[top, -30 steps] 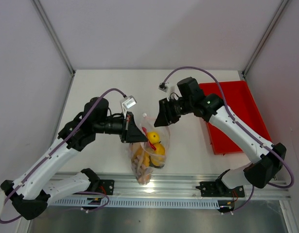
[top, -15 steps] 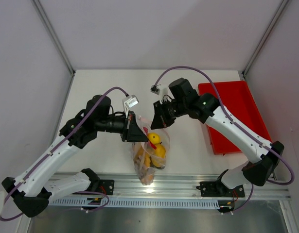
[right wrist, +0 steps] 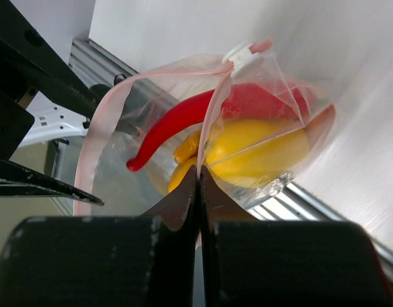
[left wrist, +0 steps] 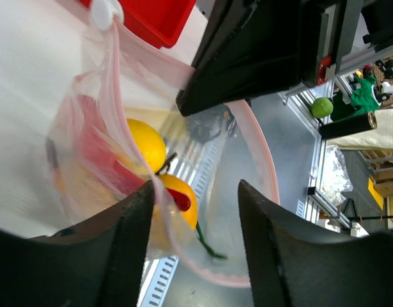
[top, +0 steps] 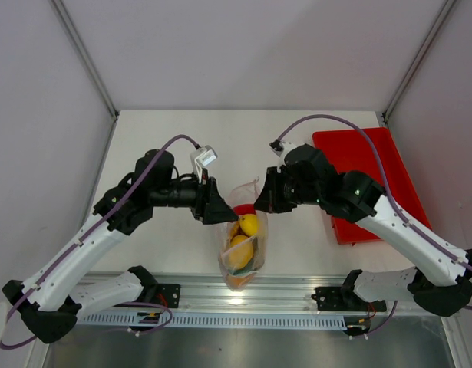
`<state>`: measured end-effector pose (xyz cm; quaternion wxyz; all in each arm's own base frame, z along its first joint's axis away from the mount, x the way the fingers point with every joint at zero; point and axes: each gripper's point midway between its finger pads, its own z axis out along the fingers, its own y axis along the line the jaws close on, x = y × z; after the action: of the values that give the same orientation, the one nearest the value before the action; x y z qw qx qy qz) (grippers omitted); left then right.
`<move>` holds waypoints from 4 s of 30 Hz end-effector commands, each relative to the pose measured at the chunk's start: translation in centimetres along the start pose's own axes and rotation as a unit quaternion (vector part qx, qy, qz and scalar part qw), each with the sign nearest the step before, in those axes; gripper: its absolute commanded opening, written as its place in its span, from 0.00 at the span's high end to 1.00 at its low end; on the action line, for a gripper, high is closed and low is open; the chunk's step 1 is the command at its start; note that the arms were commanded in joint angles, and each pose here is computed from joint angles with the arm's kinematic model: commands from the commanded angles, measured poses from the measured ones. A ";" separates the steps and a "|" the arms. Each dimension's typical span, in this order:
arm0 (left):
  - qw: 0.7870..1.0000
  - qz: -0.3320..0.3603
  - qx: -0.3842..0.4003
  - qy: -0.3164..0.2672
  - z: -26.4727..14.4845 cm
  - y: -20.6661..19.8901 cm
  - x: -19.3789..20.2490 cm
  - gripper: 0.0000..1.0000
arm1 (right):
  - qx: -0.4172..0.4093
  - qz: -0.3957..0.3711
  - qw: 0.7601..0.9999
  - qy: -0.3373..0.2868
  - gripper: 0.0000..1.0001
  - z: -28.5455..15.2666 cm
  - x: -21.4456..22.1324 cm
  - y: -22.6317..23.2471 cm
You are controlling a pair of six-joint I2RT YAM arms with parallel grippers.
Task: Place the food in the zip-top bag and seal the zipper
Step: Zip the zipper food storage bag at the center of the board.
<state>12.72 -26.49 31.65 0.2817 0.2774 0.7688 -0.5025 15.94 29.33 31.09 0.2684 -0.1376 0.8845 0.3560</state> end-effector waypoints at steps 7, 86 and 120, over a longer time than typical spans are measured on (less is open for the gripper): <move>0.995 0.083 0.033 -0.044 0.2 -2.2 -2.8 0.24 | 0.048 0.133 0.985 -0.097 1.00 -1.1 -0.2 1.1; 0.992 0.085 0.093 -0.009 -2.1 -5.7 2.9 0.99 | -0.265 -0.213 0.928 -0.151 0.48 -6.3 -1.5 -0.6; 0.973 0.063 0.219 -0.025 -5.4 -11.2 -1.0 0.99 | -0.445 -0.321 0.828 -0.118 0.71 -10.9 0.2 5.5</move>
<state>5.27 -25.75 38.00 0.2392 0.3480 0.6575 -0.6240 9.86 25.49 38.74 0.3573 -0.4509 0.5336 0.6199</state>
